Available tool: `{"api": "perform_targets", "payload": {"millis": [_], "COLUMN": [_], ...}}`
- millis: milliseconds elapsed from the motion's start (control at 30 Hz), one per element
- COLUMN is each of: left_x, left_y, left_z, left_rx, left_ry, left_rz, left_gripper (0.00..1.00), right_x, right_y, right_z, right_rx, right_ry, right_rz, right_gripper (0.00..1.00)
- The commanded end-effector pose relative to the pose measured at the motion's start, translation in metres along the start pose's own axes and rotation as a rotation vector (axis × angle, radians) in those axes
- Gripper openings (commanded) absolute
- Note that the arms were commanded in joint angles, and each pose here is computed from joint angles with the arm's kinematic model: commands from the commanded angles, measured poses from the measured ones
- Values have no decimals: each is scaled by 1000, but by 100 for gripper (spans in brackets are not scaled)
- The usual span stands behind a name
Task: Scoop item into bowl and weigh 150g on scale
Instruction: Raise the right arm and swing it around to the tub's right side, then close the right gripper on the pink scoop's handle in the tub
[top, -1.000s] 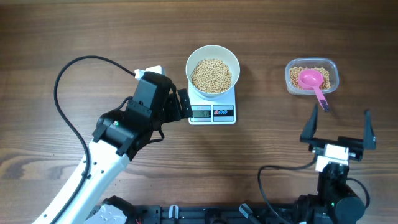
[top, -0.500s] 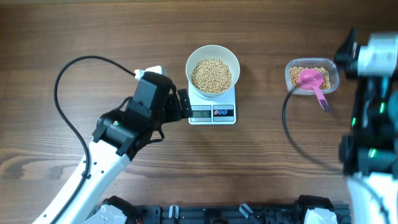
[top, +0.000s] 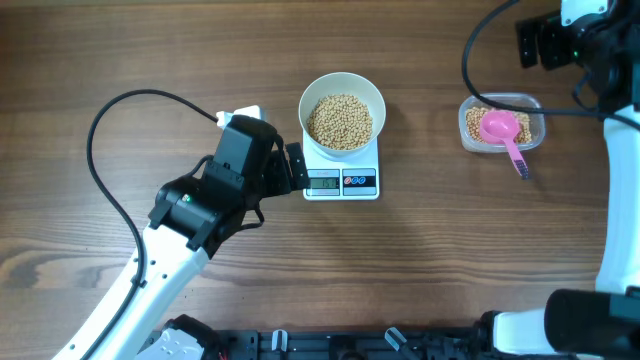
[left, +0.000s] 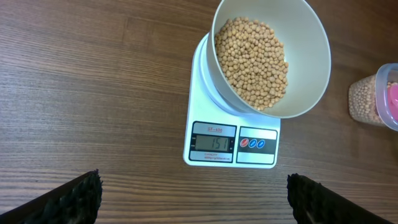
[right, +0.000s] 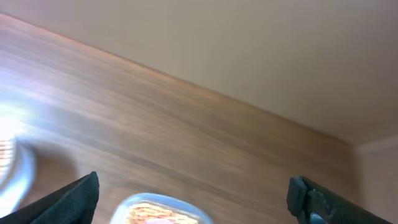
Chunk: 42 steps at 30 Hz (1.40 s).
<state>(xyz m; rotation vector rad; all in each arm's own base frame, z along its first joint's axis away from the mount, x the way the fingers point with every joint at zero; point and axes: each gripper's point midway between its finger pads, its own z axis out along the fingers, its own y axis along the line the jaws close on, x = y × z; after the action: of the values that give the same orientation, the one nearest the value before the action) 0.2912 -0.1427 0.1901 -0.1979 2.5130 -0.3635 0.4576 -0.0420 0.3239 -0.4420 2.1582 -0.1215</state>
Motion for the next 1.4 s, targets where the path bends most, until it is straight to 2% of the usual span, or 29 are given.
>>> {"api": "perform_targets", "payload": {"millis": [0,67,100,200,267,400,567,633,800,867,933,1033,1133,1200,1300,1367], "left_x": [-3,-3,-3,-3,-3,-3,-3,-3,-3,-3,-3,-3,-3,-3,-3,-3], "left_y": [2,2,2,2,2,2,2,2,2,2,2,2,2,2,2,2], "left_z": [-2,-2,-2,-2,-2,-2,-2,-2,-2,-2,-2,-2,-2,-2,-2,-2], "left_rx": [-5,-5,-5,-5,-5,-5,-5,-5,-5,-5,-5,-5,-5,-5,-5,-5], "left_ry": [-15,-15,-15,-15,-15,-15,-15,-15,-15,-15,-15,-15,-15,-15,-15,-15], "left_rz": [4,3,4,4,4,4,4,4,4,4,4,4,4,4,4,4], "left_gripper": [100,100,100,100,100,100,100,100,100,100,100,100,100,100,100,100], "right_x": [-25,-25,-21,-8,12,84,120,136,161,179,194,213,233,242,251,250], "right_y": [45,61,75,81,72,12,8,-5,-7,-3,7,31,35,33,32,37], "right_z": [-9,-15,-20,-20,-13,-15,-33,-43,-64,-66,-61,-44,-31,-26,-24,-18], "right_rx": [-277,-373,-455,-484,-393,116,148,122,-150,-179,-210,-293,-281,-265,-261,-298], "right_ry": [-119,-124,-89,-7,88,377,518,536,505,535,574,600,611,604,595,569], "right_rz": [59,101,217,352,387,666,714,813,988,1075,1112,1161,1201,1230,1252,1272], "right_gripper": [100,100,99,100,100,100,100,100,100,89,84,84,84,85,95,93]}}
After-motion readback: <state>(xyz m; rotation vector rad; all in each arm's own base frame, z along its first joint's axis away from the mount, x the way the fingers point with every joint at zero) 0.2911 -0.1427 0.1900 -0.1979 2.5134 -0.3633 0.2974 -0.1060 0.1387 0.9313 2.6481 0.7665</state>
